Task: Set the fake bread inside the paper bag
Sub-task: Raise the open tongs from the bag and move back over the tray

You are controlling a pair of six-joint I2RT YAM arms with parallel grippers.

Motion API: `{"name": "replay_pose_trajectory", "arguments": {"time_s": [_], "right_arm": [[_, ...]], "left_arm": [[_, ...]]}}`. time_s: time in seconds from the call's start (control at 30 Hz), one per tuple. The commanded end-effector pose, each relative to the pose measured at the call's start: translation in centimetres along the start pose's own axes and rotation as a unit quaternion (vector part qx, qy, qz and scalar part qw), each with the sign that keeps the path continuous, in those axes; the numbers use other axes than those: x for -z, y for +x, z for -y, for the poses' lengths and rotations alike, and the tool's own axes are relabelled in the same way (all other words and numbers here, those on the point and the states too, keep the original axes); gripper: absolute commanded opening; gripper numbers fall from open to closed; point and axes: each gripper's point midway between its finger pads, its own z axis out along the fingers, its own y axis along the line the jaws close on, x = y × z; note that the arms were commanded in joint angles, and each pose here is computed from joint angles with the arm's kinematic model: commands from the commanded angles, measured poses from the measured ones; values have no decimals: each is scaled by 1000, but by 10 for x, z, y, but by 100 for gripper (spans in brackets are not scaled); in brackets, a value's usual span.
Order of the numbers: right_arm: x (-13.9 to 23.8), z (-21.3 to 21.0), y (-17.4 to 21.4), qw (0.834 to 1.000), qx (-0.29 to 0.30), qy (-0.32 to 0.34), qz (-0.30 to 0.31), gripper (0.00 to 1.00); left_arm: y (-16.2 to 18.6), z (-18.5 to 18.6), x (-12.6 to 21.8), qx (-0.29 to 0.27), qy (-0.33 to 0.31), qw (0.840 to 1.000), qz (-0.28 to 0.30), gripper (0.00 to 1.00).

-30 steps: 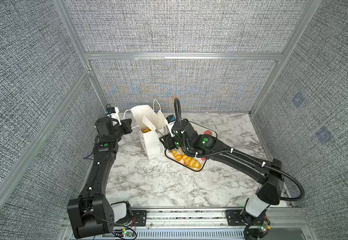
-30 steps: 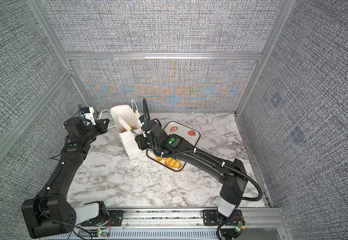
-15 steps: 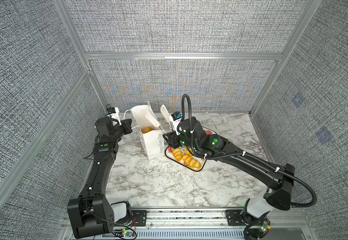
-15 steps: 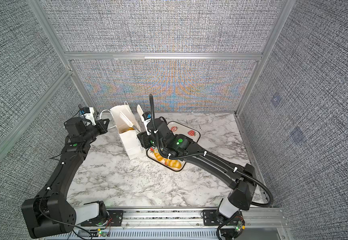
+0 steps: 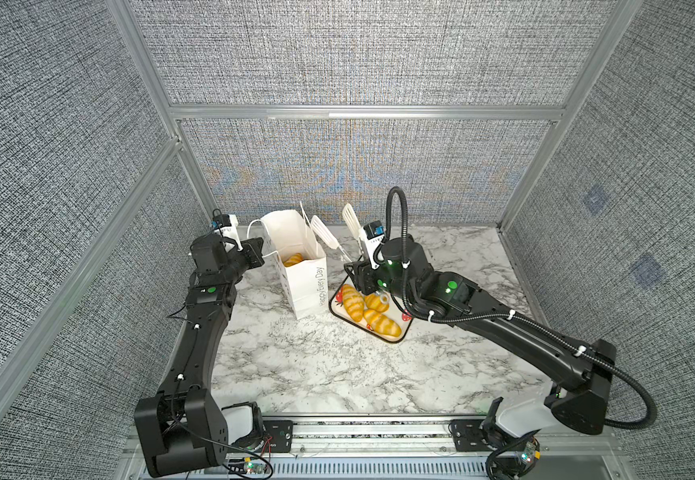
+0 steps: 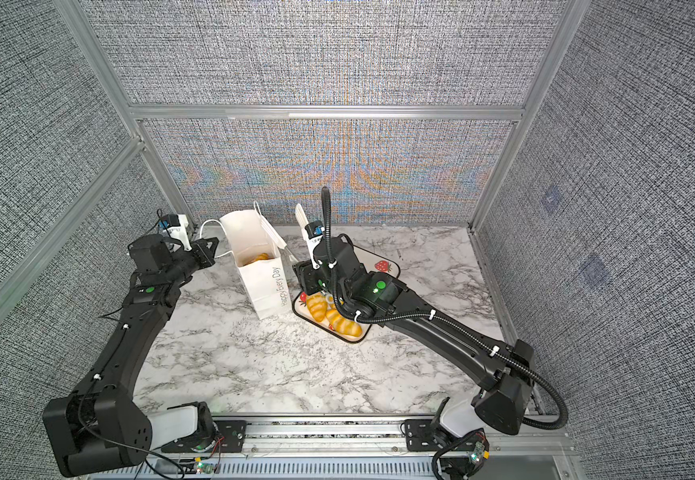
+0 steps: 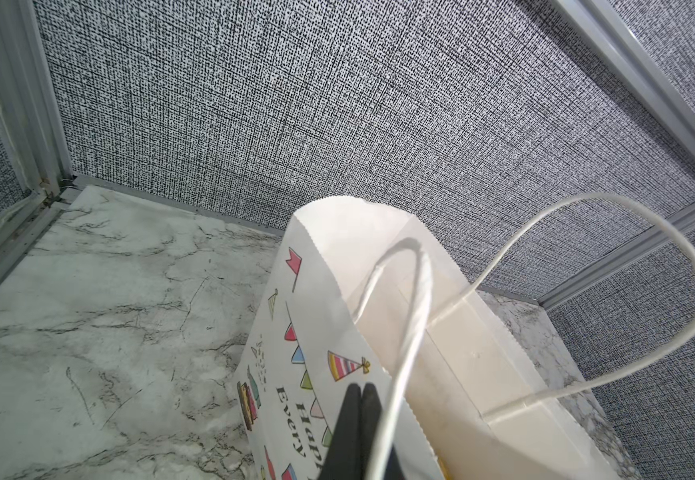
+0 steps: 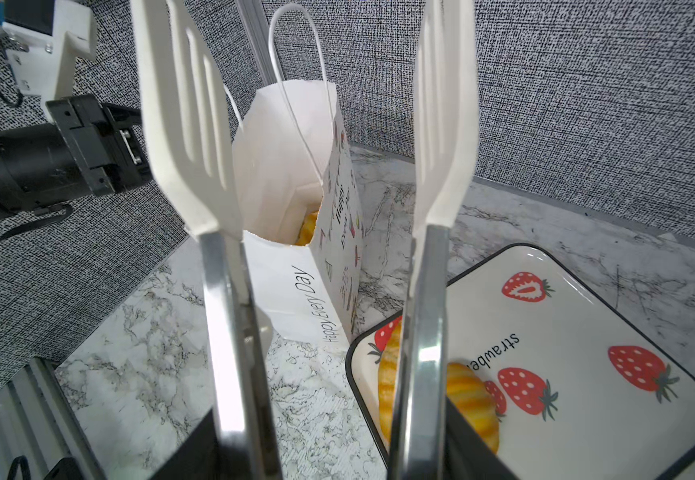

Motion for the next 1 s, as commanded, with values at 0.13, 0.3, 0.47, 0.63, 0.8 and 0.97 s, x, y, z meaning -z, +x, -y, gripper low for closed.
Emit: {"name": "replay_pose_trajectory", "arguments": {"time_s": [0.13,0.3,0.47,0.63,0.8,0.97], "right_arm": [[7,23,4,999,-30,25,8,59],[8,36,18,998,-38,40,-9,58],[8,50,37,997,-45,55,-32,58],[5,63,61,994,-54,71,-57,59],[-2,78,87,990,-67,90,-88,58],[-4,88,110,985,-74,107,-117,58]], "left_arm": [[-5,2,0,-5,6,1000,11,0],[-5,1,0,-4,6,1000,10,0],[-5,2,0,-5,7,1000,11,0],[-5,3,0,-4,8,1000,11,0],[-4,2,0,-4,8,1000,10,0],[-4,2,-1,-3,7,1000,9,0]]}}
